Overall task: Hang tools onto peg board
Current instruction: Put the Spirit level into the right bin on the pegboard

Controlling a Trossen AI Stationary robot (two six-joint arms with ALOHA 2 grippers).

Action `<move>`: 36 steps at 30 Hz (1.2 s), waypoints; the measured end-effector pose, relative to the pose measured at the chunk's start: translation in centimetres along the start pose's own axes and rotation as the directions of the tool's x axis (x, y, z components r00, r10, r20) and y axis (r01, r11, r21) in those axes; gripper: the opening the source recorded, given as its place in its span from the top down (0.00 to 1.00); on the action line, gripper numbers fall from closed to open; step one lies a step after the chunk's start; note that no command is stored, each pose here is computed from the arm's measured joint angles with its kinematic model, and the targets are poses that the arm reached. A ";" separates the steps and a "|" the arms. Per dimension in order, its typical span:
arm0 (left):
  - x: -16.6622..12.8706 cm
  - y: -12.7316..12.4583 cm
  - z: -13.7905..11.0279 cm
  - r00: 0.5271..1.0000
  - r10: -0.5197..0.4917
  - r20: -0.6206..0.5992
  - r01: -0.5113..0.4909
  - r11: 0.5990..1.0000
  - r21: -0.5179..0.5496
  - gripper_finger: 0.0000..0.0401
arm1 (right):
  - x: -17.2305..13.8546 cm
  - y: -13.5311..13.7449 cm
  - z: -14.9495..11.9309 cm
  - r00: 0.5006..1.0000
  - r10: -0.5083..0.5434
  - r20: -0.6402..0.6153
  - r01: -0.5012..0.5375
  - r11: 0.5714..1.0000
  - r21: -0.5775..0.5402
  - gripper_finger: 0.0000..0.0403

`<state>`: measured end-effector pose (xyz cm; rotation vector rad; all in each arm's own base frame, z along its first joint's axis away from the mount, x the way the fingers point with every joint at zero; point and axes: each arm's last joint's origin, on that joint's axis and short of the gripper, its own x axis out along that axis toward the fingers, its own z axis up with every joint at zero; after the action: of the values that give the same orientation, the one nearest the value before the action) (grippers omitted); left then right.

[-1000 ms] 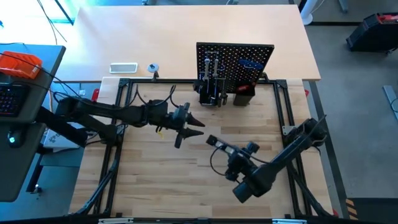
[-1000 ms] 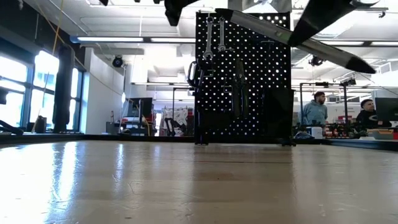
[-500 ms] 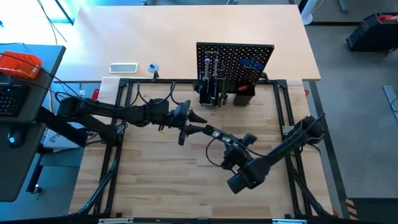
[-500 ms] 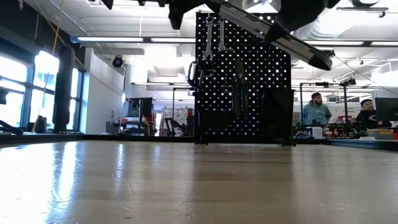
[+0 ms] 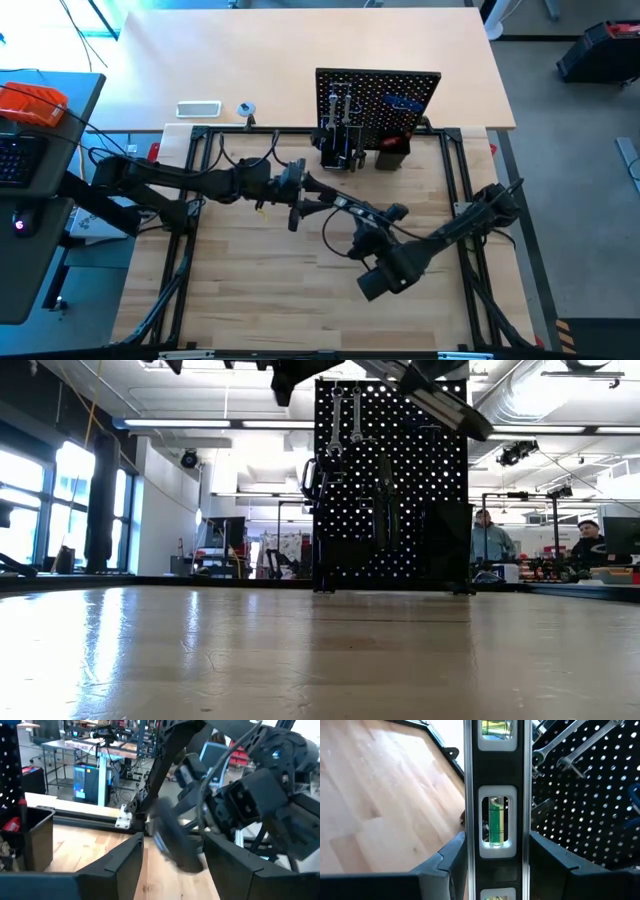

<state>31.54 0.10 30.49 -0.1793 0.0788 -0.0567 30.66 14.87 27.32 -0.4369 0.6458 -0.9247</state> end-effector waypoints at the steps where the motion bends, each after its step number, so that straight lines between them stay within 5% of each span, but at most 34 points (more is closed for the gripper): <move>1: 0.0 -0.1 0.1 1.000 -0.004 0.010 0.005 1.000 -0.003 0.50 | 0.3 -0.1 0.3 1.000 -0.003 -0.003 0.003 1.000 0.001 0.60; 12: 0.0 -0.4 0.5 0.998 0.000 0.062 0.000 1.000 -0.007 0.54 | 1.1 0.3 2.2 0.999 -0.005 0.051 0.006 1.000 -0.024 0.60; 25: 0.0 -0.4 0.9 0.995 0.009 0.102 -0.017 0.997 0.071 0.88 | 1.0 0.4 2.3 0.998 -0.013 0.068 0.015 0.999 -0.032 0.61; 36: -0.1 -0.7 1.0 0.994 -0.057 0.096 0.036 0.977 0.211 0.88 | 0.0 0.5 1.9 0.998 0.031 0.051 -0.031 1.000 -0.002 0.66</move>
<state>31.44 -0.38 31.56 0.0269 -0.0332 -0.1023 32.26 15.27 28.37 -0.4487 0.6052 -0.8818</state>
